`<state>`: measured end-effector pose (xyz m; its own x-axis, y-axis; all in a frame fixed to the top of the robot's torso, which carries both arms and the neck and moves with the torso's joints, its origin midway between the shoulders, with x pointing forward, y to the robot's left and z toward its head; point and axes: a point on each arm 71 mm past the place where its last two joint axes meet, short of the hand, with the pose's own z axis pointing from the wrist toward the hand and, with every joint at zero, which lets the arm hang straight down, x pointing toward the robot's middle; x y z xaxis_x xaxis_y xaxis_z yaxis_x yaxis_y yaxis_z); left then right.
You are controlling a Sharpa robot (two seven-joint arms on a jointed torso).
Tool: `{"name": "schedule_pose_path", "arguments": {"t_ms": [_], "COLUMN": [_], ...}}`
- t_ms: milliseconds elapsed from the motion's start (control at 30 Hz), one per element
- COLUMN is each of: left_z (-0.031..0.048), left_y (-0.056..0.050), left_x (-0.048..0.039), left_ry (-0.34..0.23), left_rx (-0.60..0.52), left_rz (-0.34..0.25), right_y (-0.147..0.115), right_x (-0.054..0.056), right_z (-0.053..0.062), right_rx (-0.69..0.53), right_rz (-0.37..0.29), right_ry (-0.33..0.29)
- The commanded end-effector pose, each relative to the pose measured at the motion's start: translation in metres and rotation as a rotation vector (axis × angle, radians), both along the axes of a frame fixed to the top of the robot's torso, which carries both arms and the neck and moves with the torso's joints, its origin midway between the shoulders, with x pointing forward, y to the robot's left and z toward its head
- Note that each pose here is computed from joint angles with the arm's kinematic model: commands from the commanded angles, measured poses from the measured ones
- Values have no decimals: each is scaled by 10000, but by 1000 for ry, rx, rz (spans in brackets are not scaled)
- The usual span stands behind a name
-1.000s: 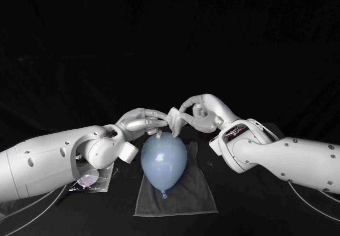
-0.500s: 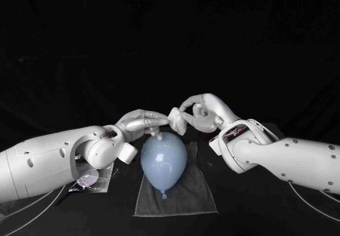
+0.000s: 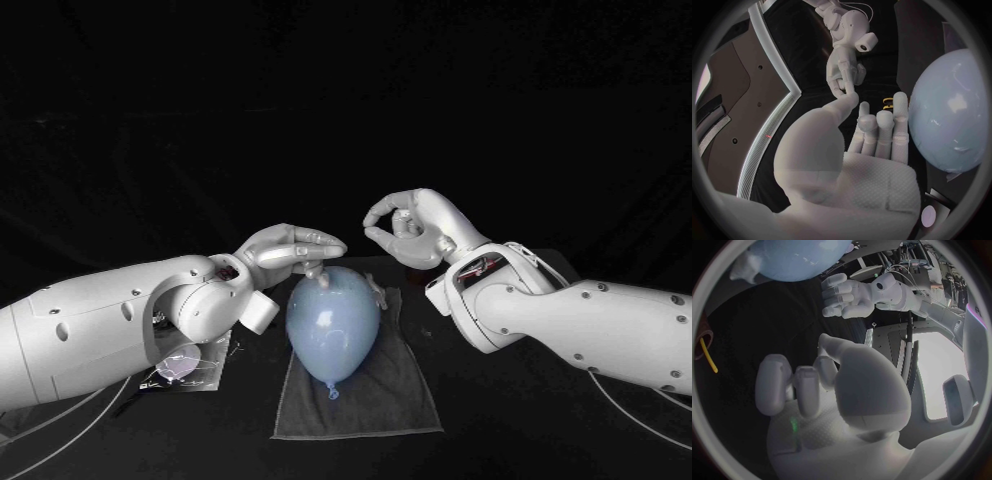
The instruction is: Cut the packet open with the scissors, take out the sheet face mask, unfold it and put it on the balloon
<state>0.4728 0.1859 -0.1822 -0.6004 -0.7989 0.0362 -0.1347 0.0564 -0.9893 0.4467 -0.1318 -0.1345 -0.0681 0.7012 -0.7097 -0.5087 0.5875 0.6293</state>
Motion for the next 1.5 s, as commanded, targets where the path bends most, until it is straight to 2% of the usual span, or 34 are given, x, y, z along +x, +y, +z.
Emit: {"name": "schedule_pose_path", "arguments": {"t_ms": [33, 300, 533, 700, 867, 1133, 1300, 1500], "left_z": [12, 21, 25, 39, 59, 112, 135, 143], "left_y": [0, 0, 15, 37, 77, 184, 263, 293], "left_x": [10, 12, 16, 17, 34, 95, 127, 133], "left_ry": [-17, -29, -32, -42, -49, -74, -87, -87], "left_rx": [14, 13, 12, -7, -47, -102, -117, -123], "left_rz": [16, 36, 49, 54, 67, 98, 125, 135], "right_y": [7, 17, -33, -202, -394, -584, -601, -528], "right_x": [-18, -28, -5, 73, 199, 378, 511, 641], "right_z": [21, 18, -12, -78, -218, -580, -796, -962], "right_rx": [9, 6, -17, -53, -128, -232, -275, -305], "right_rz": [2, 9, 6, -13, -36, -106, -165, -213], "right_ry": [-15, -7, 25, 90, 218, 379, 432, 461]}}
